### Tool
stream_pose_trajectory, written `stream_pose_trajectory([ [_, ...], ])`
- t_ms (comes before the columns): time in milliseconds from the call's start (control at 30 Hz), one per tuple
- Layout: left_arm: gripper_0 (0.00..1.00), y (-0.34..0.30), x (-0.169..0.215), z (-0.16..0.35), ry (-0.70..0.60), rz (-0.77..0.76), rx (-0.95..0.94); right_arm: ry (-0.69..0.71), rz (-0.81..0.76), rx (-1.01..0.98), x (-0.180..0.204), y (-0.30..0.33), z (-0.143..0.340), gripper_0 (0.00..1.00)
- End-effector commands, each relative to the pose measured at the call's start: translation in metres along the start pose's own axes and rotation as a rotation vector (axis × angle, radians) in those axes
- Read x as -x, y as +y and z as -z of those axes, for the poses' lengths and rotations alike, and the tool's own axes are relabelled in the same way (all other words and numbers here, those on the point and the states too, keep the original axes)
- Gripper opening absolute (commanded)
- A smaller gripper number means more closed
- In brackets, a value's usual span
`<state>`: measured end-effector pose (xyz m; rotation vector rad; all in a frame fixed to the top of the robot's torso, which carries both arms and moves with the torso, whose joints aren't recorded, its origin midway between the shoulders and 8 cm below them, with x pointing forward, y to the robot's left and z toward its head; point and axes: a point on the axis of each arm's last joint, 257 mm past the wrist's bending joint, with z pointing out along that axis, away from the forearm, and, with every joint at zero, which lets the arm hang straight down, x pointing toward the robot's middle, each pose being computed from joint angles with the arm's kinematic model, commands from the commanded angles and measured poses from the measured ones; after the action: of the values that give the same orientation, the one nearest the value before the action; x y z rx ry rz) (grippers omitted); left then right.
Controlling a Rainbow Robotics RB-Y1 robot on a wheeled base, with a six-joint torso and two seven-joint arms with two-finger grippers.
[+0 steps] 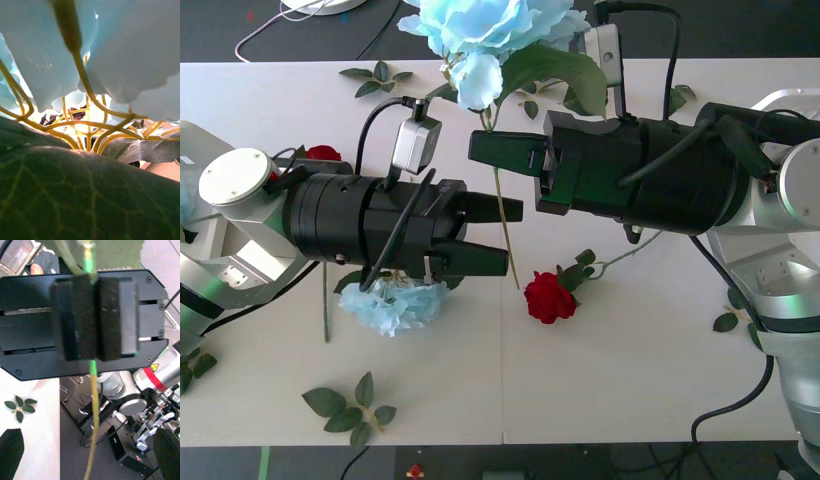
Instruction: Place the red flowers into the right box and the blue flowers into the left box. If a person shows an open palm, hand one flower to the person first, then continue sorting.
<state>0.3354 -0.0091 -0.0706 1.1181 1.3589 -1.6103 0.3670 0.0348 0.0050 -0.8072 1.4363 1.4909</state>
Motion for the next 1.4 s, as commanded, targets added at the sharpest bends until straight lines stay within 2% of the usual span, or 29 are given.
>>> stream_pose_trajectory([
  [33, 1.0, 0.003, -0.002, 0.0, 0.008, 0.023, 0.02, -0.008, 0.061, 0.023, 0.002, 0.013, -0.004, 0.0],
  [133, 1.0, 0.005, -0.001, 0.0, 0.005, 0.016, 0.025, -0.008, 0.06, 0.024, 0.002, 0.014, -0.004, 0.0],
  [167, 0.94, 0.006, -0.001, 0.0, 0.007, 0.009, 0.029, -0.008, 0.06, 0.024, 0.002, 0.014, -0.004, 0.0],
  [200, 0.69, 0.007, -0.001, 0.0, 0.007, 0.003, 0.034, -0.007, 0.061, 0.025, 0.001, 0.014, -0.004, 0.0],
  [233, 0.36, 0.008, 0.0, -0.001, 0.006, -0.004, 0.038, -0.007, 0.061, 0.023, 0.001, 0.013, -0.004, 0.0],
  [300, 0.0, 0.012, -0.001, -0.002, 0.012, -0.013, 0.052, -0.007, 0.06, 0.025, 0.001, 0.014, -0.004, 0.0],
  [1100, 0.0, 0.027, 0.006, -0.005, 0.005, -0.015, 0.118, -0.008, 0.06, 0.024, 0.002, 0.014, -0.004, 0.0],
  [1133, 0.0, 0.026, 0.007, -0.006, 0.001, -0.014, 0.115, -0.01, 0.056, 0.022, 0.002, 0.013, -0.004, 0.12],
  [1167, 0.0, 0.026, 0.007, -0.005, 0.002, -0.012, 0.116, -0.013, 0.057, 0.023, 0.003, 0.013, -0.004, 0.53],
  [1200, 0.0, 0.026, 0.007, -0.006, -0.001, -0.012, 0.114, -0.013, 0.058, 0.022, 0.003, 0.013, -0.004, 0.71],
  [1233, 0.0, 0.026, 0.007, -0.006, 0.0, -0.013, 0.115, -0.015, 0.06, 0.02, 0.004, 0.013, -0.004, 0.97],
  [1267, 0.0, 0.026, 0.008, -0.006, -0.003, -0.011, 0.114, -0.018, 0.063, 0.019, 0.004, 0.012, -0.004, 1.0],
  [1400, 0.0, 0.026, 0.008, -0.005, -0.002, -0.012, 0.114, -0.018, 0.073, 0.019, 0.004, 0.012, -0.004, 1.0],
])
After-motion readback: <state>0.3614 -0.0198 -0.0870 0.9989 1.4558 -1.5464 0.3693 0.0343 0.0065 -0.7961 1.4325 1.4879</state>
